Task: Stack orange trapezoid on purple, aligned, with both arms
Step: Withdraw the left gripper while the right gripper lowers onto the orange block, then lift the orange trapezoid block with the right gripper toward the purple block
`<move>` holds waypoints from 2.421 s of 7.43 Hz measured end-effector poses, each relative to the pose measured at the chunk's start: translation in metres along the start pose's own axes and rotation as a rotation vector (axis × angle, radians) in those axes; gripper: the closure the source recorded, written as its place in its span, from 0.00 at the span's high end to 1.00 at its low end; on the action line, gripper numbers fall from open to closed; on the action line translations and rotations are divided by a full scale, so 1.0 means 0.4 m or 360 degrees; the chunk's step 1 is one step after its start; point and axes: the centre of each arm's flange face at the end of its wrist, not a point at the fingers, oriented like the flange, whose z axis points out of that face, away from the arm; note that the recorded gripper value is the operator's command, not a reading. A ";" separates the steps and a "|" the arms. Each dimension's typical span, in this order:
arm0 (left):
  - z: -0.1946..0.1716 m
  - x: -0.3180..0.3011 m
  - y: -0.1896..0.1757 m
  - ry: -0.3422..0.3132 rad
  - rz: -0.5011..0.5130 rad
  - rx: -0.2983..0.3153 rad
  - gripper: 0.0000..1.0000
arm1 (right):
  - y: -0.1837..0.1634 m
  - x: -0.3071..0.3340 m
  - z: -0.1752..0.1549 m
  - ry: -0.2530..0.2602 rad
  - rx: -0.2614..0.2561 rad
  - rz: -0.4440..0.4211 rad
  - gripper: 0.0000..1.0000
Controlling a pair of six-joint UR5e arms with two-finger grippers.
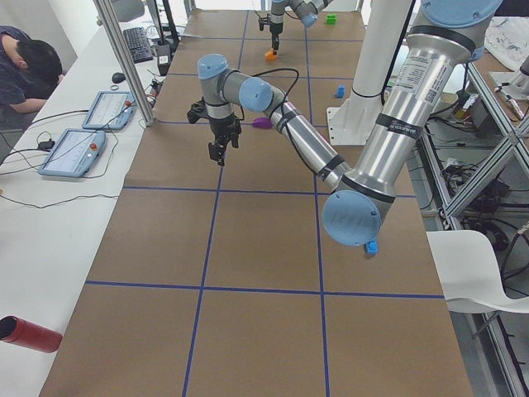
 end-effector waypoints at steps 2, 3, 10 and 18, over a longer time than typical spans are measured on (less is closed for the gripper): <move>0.000 0.000 0.000 0.0000 0.0000 0.0000 1.00 | 0.002 0.000 0.006 0.0005 -0.0010 0.0000 0.00; 0.000 0.000 0.000 0.0000 -0.0001 0.0000 1.00 | 0.002 0.000 0.007 0.0006 -0.0013 0.0001 0.00; 0.004 -0.085 0.055 -0.0017 -0.0016 -0.0009 1.00 | -0.164 -0.288 -0.243 -0.0111 0.0007 0.0061 0.00; -0.048 -0.295 0.175 0.0063 -0.0324 0.0025 1.00 | -0.257 -1.257 -0.369 -0.0122 -0.0028 0.0340 0.00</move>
